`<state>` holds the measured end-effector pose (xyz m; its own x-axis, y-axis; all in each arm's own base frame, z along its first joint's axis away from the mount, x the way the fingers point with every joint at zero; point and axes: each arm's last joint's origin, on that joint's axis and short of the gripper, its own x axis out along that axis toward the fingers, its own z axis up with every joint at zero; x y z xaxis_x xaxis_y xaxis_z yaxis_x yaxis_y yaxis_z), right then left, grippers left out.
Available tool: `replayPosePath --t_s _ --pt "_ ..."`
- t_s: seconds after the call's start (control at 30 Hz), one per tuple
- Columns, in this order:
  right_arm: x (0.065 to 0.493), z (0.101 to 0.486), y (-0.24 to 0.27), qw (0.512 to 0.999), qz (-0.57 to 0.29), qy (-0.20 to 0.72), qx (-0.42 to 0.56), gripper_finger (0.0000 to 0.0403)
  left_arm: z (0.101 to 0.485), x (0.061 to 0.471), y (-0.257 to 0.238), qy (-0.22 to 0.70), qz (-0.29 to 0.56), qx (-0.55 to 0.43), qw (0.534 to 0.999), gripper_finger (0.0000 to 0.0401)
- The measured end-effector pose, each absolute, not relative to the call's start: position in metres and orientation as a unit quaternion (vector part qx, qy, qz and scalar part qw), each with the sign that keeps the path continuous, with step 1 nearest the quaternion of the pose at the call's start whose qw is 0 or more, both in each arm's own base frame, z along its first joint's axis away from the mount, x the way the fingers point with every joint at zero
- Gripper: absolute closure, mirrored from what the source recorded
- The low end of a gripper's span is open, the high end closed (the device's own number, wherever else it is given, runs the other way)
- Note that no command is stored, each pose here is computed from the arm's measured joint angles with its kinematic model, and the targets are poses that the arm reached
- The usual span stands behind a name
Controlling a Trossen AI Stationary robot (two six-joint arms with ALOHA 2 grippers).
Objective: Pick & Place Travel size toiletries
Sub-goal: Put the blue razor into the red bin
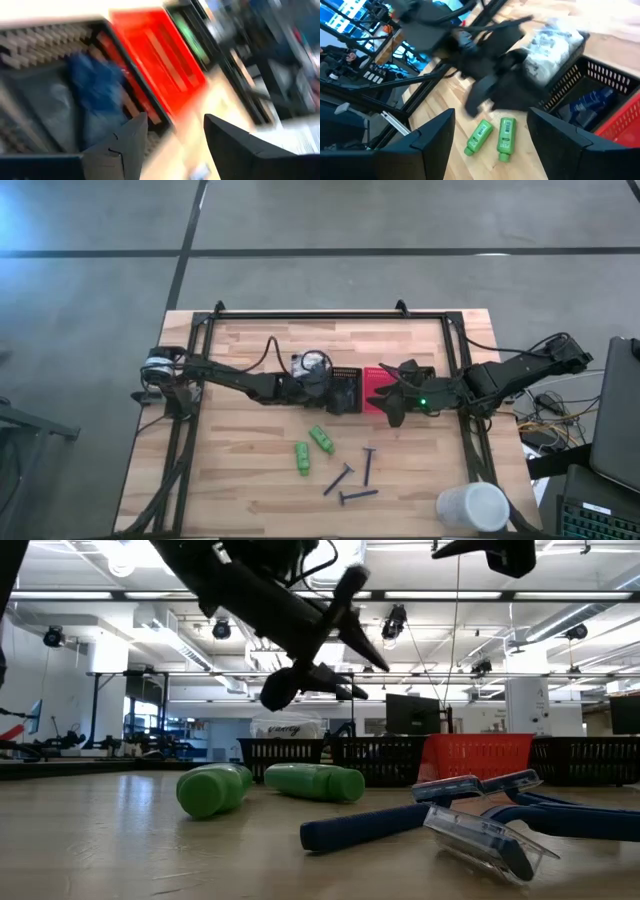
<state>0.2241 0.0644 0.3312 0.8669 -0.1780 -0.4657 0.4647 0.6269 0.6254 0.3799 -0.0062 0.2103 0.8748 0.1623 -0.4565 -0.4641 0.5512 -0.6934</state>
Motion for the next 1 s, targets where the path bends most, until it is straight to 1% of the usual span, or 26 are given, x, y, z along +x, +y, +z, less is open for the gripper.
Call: replayPosePath --t_s 0.1,0.17,0.2,0.3,0.4,0.53,0.63,0.73,0.8,0.9,1.0 --pt "0.224 0.325 0.066 0.877 -0.186 0.189 0.400 0.0165 0.209 0.378 -0.030 0.222 0.106 -0.417 0.875 0.0202" --pt "0.223 0.320 0.067 0.875 -0.187 0.195 0.402 0.0169 0.205 0.374 -0.048 0.269 0.069 -0.410 0.869 0.0202" --pt "0.223 0.318 0.068 0.873 -0.187 0.198 0.404 0.0170 0.202 0.371 -0.057 0.292 0.065 -0.411 0.861 0.0202" --pt "0.221 0.312 0.070 0.869 -0.188 0.206 0.409 0.0174 0.193 0.359 -0.082 0.339 0.095 -0.419 0.837 0.0204" --pt "0.220 0.305 0.073 0.862 -0.189 0.215 0.417 0.0174 0.188 0.348 -0.104 0.353 0.139 -0.430 0.819 0.0211" --pt "0.217 0.295 0.077 0.851 -0.194 0.225 0.434 0.0165 0.186 0.334 -0.133 0.343 0.177 -0.450 0.806 0.0225" --pt "0.214 0.290 0.082 0.847 -0.191 0.232 0.439 0.0156 0.183 0.322 -0.152 0.323 0.224 -0.475 0.788 0.0236" --pt "0.212 0.289 0.089 0.848 -0.173 0.243 0.438 0.0146 0.180 0.309 -0.163 0.283 0.284 -0.503 0.766 0.0242" --pt "0.210 0.288 0.094 0.847 -0.156 0.257 0.438 0.0139 0.179 0.302 -0.170 0.260 0.307 -0.514 0.757 0.0242" --pt "0.206 0.287 0.103 0.845 -0.133 0.272 0.440 0.0130 0.182 0.297 -0.180 0.246 0.299 -0.521 0.760 0.0237" --pt "0.202 0.286 0.109 0.841 -0.123 0.280 0.447 0.0122 0.189 0.298 -0.191 0.235 0.269 -0.536 0.765 0.0234"
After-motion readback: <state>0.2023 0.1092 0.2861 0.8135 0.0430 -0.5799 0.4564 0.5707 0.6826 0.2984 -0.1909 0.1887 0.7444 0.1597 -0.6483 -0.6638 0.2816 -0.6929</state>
